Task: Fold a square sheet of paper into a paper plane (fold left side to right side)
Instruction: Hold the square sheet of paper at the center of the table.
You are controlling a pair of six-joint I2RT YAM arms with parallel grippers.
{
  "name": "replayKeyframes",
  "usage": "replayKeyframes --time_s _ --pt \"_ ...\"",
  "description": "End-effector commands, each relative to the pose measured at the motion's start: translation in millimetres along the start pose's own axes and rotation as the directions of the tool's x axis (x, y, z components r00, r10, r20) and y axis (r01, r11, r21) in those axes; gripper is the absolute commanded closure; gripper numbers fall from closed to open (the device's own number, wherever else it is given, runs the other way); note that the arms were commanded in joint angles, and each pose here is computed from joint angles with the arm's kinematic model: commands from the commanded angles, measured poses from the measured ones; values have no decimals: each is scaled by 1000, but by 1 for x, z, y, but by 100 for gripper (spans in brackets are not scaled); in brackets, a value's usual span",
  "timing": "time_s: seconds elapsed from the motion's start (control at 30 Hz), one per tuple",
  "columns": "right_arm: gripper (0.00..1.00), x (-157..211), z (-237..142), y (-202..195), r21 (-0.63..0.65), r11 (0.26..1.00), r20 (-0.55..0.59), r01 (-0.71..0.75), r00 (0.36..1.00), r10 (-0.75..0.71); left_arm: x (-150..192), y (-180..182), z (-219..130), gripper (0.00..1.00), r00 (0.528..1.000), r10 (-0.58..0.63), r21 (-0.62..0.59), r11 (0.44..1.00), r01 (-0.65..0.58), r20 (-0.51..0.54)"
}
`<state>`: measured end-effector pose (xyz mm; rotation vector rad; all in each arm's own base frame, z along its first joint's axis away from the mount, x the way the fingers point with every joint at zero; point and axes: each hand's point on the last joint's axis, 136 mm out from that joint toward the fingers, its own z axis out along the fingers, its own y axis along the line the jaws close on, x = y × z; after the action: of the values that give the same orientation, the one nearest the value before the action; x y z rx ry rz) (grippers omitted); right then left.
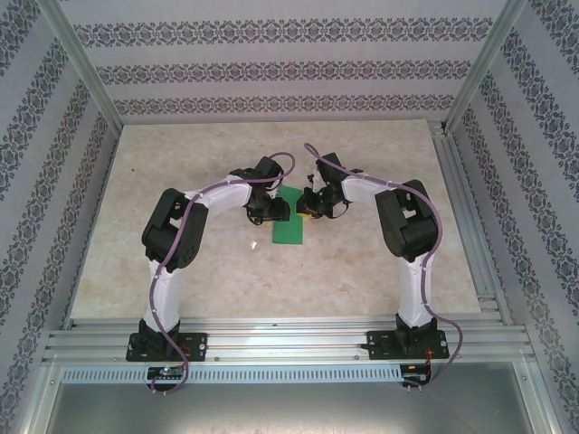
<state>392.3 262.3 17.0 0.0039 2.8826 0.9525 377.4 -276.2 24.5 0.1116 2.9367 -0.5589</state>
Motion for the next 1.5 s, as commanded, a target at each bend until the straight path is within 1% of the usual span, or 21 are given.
replayKeyframes --time_s 0.0,0.13,0.2,0.3,0.43,0.53,0.6,0.67,0.77,0.83,0.93,1.1,1.3,1.47 --pt "84 11 11 -16 83 996 -43 13 999 -10 14 -4 26 49 998 39 -3 999 -39 -46" --pt "84 16 13 -25 114 993 -64 16 998 -9 14 -5 21 49 998 41 -2 999 -42 -37" --pt "84 19 14 -30 136 991 -73 17 997 -7 10 -9 12 47 999 46 6 999 -46 -16" --pt "85 22 16 -35 153 988 -87 20 996 -7 0 -24 -10 41 998 50 70 996 -52 32" --pt "85 24 19 -38 162 987 -94 18 996 -3 -12 -40 -43 38 994 26 180 983 -44 102" --pt "85 25 22 -36 157 987 -101 19 995 -3 -17 -42 -60 38 990 -4 218 976 -27 141" --pt "85 25 23 -35 154 988 -106 20 994 -4 -18 -42 -64 42 987 -18 232 972 -20 159" --pt "85 24 23 -35 154 988 -110 23 994 -6 -18 -46 -64 49 986 -30 264 965 -14 162" --pt "85 24 23 -33 154 988 -110 26 994 -9 -20 -57 -59 61 987 -43 333 943 -10 153" --pt "85 23 22 -34 157 987 -108 28 994 -11 -24 -59 -54 65 988 -53 351 936 -1 145" --pt "85 23 21 -34 159 987 -109 27 994 -10 -28 -60 -44 69 988 -72 365 931 17 138" --pt "85 23 22 -34 159 987 -112 28 994 -11 -27 -52 -22 72 991 -87 346 937 46 103" --pt "85 23 22 -35 169 985 -115 32 993 -12 -17 -29 -7 73 993 -86 249 966 63 82" --pt "85 23 22 -36 177 984 -117 34 993 -13 -10 -16 2 73 994 -95 219 972 80 60"
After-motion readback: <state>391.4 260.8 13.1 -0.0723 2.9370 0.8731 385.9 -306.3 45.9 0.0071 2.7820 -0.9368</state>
